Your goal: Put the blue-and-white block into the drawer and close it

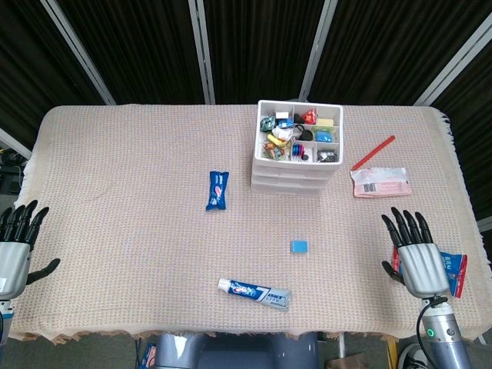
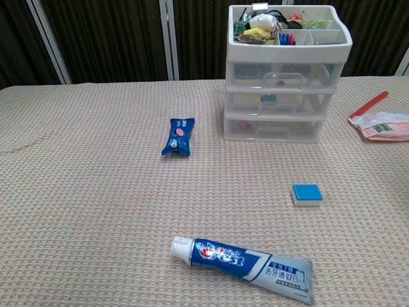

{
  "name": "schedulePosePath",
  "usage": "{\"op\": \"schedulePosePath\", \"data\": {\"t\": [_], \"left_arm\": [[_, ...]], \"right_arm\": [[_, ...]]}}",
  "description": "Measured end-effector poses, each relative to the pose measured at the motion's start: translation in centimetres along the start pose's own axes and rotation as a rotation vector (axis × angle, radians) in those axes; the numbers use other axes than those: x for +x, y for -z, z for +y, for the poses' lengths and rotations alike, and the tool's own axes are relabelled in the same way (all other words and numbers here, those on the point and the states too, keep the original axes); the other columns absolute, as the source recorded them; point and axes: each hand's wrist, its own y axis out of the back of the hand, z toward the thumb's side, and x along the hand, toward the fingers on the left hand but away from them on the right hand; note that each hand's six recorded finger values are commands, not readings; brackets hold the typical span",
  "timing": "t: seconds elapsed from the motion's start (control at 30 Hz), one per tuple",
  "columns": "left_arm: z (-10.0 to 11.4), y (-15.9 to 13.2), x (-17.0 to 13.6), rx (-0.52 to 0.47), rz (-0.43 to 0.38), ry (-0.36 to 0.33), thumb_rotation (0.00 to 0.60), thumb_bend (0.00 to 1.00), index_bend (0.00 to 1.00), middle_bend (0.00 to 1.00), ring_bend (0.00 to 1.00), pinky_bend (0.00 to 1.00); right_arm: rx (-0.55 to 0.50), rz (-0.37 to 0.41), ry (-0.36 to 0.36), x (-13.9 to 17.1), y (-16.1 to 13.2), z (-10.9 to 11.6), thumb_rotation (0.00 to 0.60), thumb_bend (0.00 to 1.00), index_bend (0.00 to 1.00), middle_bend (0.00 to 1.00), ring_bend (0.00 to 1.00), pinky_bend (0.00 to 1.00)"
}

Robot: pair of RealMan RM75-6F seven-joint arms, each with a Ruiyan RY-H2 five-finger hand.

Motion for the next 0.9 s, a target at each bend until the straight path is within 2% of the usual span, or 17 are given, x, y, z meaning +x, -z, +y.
{"op": "schedulePosePath", "data": {"t": [0.9], "left_arm": [[0.09,-0.08,0.0,-0.002,-0.007,-0.003,0.6,0.18,0.08,0.0,0.0,0.0]], "right_arm": [[-0.014,-0.01,-0.007,-0.02,-0.08,-0.11,0.6,0.1,0.09,0.0,0.0,0.0]]}}
